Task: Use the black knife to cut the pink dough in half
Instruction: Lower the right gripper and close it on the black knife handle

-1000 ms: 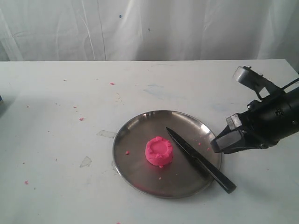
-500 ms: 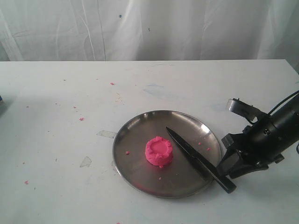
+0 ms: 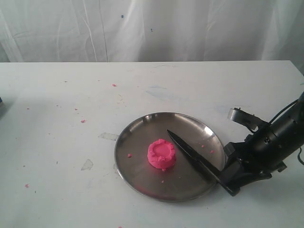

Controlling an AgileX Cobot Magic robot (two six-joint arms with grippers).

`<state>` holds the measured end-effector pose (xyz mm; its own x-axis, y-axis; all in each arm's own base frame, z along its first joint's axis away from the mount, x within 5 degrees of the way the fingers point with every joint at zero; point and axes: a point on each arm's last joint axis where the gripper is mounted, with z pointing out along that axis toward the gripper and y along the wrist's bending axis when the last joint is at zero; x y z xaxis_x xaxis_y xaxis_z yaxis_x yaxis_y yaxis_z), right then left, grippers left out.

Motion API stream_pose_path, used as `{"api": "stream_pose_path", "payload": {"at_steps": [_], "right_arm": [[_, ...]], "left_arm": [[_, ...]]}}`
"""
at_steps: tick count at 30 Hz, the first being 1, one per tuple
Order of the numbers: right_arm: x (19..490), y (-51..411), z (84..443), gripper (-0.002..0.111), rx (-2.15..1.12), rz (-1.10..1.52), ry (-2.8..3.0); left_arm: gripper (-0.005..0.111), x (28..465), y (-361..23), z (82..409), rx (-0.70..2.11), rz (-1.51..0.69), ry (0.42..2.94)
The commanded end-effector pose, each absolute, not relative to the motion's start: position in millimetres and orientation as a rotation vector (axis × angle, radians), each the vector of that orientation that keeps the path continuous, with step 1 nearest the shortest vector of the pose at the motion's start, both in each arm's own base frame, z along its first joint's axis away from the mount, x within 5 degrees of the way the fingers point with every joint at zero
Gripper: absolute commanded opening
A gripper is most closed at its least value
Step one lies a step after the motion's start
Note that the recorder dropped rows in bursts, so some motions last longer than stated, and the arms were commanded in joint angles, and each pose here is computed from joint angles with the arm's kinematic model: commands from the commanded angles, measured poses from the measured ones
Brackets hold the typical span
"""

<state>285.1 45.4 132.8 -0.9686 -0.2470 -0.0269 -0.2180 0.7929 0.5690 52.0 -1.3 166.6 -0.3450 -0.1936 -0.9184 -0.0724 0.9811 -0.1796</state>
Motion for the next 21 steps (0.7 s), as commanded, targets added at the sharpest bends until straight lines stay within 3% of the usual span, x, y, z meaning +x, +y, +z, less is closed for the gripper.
{"api": "stream_pose_path", "payload": {"at_steps": [1, 12, 21], "right_arm": [[285.0, 46.1, 133.4, 0.04, 0.383, -0.953, -2.914], [283.9, 49.7, 127.4, 0.04, 0.338, -1.022, -2.848], [283.3, 50.0, 127.7, 0.03, 0.34, -1.027, -2.84]], "left_arm": [[0.0, 51.8, -1.7, 166.6, -0.188, -0.133, 1.923], [0.0, 51.8, -1.7, 166.6, -0.188, -0.133, 1.923], [0.0, 51.8, -1.7, 166.6, -0.188, -0.133, 1.923]]}}
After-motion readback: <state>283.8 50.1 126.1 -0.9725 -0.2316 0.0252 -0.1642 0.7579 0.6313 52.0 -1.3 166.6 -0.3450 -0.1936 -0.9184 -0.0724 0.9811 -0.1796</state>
